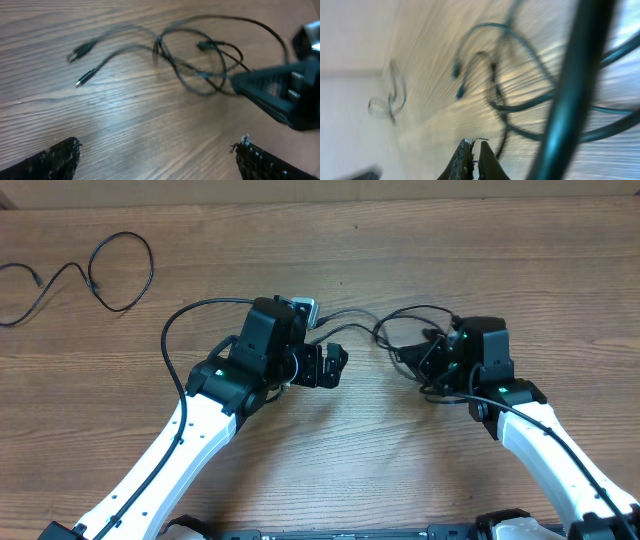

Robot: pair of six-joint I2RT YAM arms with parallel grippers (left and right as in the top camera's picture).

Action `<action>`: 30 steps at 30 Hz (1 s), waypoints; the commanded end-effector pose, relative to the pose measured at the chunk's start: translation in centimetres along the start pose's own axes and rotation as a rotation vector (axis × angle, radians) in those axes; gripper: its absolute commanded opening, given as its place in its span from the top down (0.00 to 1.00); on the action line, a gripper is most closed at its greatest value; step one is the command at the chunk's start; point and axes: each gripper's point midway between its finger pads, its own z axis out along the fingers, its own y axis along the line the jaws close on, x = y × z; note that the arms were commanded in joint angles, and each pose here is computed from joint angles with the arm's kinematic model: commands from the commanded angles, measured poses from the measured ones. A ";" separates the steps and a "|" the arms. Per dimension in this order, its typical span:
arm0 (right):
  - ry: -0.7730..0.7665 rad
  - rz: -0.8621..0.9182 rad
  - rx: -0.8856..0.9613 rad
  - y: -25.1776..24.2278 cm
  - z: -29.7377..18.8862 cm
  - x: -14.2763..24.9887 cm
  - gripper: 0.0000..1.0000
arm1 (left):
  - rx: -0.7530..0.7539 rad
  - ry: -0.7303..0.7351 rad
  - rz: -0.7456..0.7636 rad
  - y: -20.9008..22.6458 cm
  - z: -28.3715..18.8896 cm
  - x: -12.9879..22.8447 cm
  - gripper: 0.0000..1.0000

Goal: Untangle cables
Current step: 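Grasp the remaining cables with the left gripper near the right gripper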

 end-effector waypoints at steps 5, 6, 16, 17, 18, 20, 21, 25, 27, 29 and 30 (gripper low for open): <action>0.035 -0.272 -0.163 6.3 -2.0 1.5 0.96 | -0.062 -0.045 -0.165 1.1 0.6 -0.9 0.00; 0.042 -0.289 -0.202 7.4 -2.7 1.7 0.96 | -0.064 -0.038 -0.174 1.2 0.8 -0.8 0.00; -0.008 -0.324 -0.366 11.7 -4.9 1.1 0.96 | 0.061 0.078 -0.081 -0.5 3.5 1.0 0.00; -0.017 -0.304 -0.360 11.6 -4.9 0.9 0.96 | 0.097 0.083 -0.049 -1.0 3.6 1.0 0.00; -0.039 -0.244 -0.341 11.4 -4.8 0.3 0.96 | 0.145 0.082 0.007 -1.8 3.6 0.9 0.00; -0.068 -0.178 -0.320 11.1 -4.7 -0.4 0.96 | 0.168 0.077 0.058 -2.2 3.4 0.8 0.01; -0.080 -0.141 -0.316 11.0 -4.8 -0.8 0.96 | 0.180 0.079 0.075 -2.4 3.4 0.9 0.00; -0.133 -0.077 -0.364 12.0 -5.6 -2.4 0.96 | 0.308 0.088 0.189 -4.5 2.9 1.3 0.00; -0.173 -0.110 -0.416 13.2 -6.3 -3.3 0.96 | 0.382 0.080 0.248 -5.7 2.5 1.3 0.00; -0.205 -0.121 -0.433 13.7 -6.6 -3.8 0.96 | 0.455 0.057 0.300 -6.9 2.0 1.0 0.00; -0.220 -0.117 -0.426 13.6 -6.6 -4.1 0.96 | 0.496 0.045 0.331 -7.6 1.6 0.9 0.01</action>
